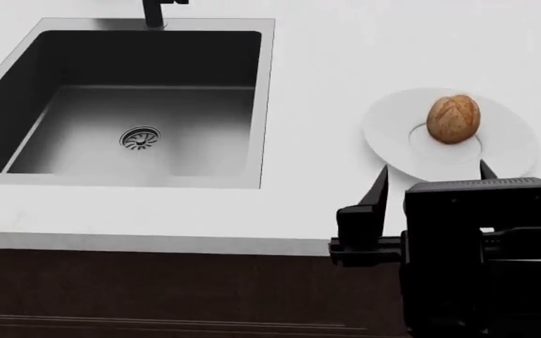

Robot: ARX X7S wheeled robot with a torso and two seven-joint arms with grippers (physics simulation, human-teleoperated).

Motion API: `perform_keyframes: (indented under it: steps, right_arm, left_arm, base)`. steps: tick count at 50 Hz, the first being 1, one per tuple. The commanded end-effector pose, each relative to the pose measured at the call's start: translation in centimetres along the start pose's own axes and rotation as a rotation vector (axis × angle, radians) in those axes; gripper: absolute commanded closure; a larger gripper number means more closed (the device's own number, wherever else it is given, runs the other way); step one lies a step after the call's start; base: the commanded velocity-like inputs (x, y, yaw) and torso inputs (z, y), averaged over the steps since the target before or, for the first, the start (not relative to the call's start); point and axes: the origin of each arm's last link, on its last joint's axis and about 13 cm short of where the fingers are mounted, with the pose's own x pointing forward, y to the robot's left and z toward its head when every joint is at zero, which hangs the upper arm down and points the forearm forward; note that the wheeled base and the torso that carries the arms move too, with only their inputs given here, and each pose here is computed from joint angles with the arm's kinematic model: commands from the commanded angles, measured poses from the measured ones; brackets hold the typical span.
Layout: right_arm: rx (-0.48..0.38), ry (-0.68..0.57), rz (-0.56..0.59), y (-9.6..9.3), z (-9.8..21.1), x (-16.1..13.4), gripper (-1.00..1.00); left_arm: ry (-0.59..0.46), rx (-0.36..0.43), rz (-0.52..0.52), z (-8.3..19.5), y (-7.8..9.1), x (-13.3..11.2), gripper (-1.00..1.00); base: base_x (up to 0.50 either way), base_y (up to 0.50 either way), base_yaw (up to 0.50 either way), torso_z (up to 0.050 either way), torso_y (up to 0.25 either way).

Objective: Place all breads on the cutting board.

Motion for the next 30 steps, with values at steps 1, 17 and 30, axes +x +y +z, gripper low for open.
perform_keyframes:
  steps: [1,17,30]
  right_arm:
    - [-0.004,-0.022,-0.001,0.0,0.1,-0.1,-1.0]
    - [-0.036,0.014,-0.008,-1.5,4.8,-1.4,-1.0]
    - [-0.06,0.033,-0.023,-3.1,7.7,-2.8,-1.0]
  left_arm:
    - [-0.178,-0.055,0.233,1.0,3.4,-0.2,-1.0]
    - [-0.175,-0.029,0.175,0.7,2.8,-0.2,-1.0]
    - [-0.183,-0.025,0.147,0.8,2.7,-0.2,-1.0]
  base:
    - [0.0,0.0,0.0,0.0,0.0]
    - [0.05,0.0,0.0,0.0,0.0]
    - [0.26,0.0,0.0,0.0,0.0]
